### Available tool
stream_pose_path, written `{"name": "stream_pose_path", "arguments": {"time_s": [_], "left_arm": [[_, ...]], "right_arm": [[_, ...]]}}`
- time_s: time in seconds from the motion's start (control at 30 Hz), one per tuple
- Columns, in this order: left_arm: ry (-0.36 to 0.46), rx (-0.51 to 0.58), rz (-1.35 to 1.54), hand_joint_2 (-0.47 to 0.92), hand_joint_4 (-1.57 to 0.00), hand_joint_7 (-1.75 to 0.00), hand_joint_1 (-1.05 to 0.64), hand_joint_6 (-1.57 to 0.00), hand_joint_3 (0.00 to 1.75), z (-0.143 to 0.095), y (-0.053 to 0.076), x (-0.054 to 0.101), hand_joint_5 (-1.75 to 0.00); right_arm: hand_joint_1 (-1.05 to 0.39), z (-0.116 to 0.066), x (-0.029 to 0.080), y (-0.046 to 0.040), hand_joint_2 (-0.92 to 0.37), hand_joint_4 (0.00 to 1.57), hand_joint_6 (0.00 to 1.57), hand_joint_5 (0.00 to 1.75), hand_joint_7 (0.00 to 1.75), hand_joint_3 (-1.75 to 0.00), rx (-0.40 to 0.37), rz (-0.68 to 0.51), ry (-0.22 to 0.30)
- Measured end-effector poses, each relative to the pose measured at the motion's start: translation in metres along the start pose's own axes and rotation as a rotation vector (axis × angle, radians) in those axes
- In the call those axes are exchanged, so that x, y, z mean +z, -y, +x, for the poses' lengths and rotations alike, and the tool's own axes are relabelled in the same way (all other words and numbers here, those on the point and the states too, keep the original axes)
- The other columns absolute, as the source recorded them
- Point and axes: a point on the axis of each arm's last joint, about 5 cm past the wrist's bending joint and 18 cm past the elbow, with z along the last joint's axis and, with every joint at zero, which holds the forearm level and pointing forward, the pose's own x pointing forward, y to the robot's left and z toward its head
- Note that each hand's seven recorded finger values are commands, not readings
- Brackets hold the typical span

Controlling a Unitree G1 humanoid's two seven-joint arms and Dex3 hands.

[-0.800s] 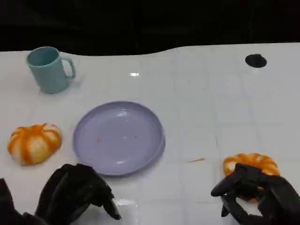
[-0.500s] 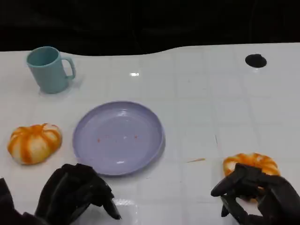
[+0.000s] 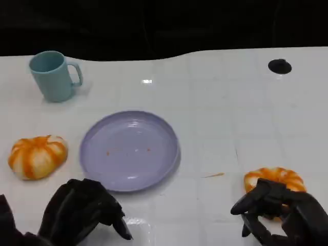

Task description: Grasp the bread from the table and place it into the plate.

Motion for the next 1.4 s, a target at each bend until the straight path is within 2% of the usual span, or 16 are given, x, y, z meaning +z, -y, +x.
{"name": "stream_pose_path", "arguments": {"time_s": [0.23,0.33,0.4,0.57,0.7,0.77,0.87,1.0,1.17,1.3,1.4], "left_arm": [[0.000,0.000,0.000,0.85,-1.57,-0.21,-1.01,-1.57,0.00,0.000,0.000,0.000,-0.55],[0.000,0.000,0.000,0.85,-1.57,-0.22,-1.01,-1.57,0.00,0.000,0.000,0.000,-0.55],[0.000,0.000,0.000,0.85,-1.57,-0.22,-1.01,-1.57,0.00,0.000,0.000,0.000,-0.55],[-0.001,0.000,-0.001,0.85,-1.57,-0.22,-1.02,-1.57,0.00,0.000,0.000,0.000,-0.56],[-0.003,0.001,0.000,0.86,-1.57,-0.22,-1.03,-1.57,0.00,0.000,0.000,-0.001,-0.56],[-0.003,0.001,0.000,0.85,-1.57,-0.23,-1.03,-1.57,0.00,0.000,0.000,0.000,-0.57],[-0.004,0.001,0.000,0.85,-1.56,-0.22,-1.02,-1.57,0.00,0.000,-0.001,-0.001,-0.56],[-0.010,0.005,-0.005,0.86,-1.56,-0.21,-1.02,-1.57,0.00,0.000,-0.001,-0.002,-0.56],[0.000,0.007,0.004,0.86,-1.57,-0.21,-1.02,-1.57,0.00,0.000,-0.002,-0.001,-0.56],[-0.003,0.008,0.001,0.85,-1.57,-0.21,-1.02,-1.57,0.00,0.001,-0.002,-0.002,-0.56],[-0.003,0.006,0.002,0.85,-1.57,-0.22,-1.03,-1.57,0.00,0.002,-0.002,-0.002,-0.56]], "right_arm": [[-0.22,0.000,0.000,0.0000,-0.67,0.72,0.77,1.52,1.03,-0.84,0.000,0.002,0.000],[-0.24,0.000,0.000,0.0000,-0.72,0.73,0.80,1.47,0.86,-0.74,0.000,0.002,-0.001],[-0.26,0.000,0.000,0.0001,-0.78,0.72,0.81,1.46,0.78,-0.61,-0.001,0.002,-0.001],[-0.25,0.001,0.002,0.0010,-0.81,0.61,0.74,1.41,0.73,-0.47,-0.005,-0.004,0.007],[-0.22,0.005,0.005,0.0041,-0.80,0.49,0.63,1.31,0.72,-0.44,-0.003,-0.024,0.045],[-0.23,0.006,0.007,0.0066,-0.79,0.49,0.59,1.22,0.72,-0.42,0.000,-0.045,0.075],[-0.25,0.007,0.009,0.0117,-0.77,0.51,0.58,1.12,0.68,-0.40,0.011,-0.122,0.099],[-0.31,0.010,0.014,0.0168,-0.75,0.46,0.54,1.04,0.61,-0.38,0.013,-0.239,0.131],[-0.37,0.012,0.021,0.0270,-0.78,0.44,0.56,0.87,0.40,-0.29,0.010,-0.490,0.128],[-0.42,0.012,0.027,0.0321,-0.84,0.31,0.52,0.73,0.23,-0.21,0.028,-0.654,0.123],[-0.45,0.013,0.039,0.0357,-0.85,0.13,0.43,0.61,0.10,-0.11,0.051,-0.796,0.119]]}}
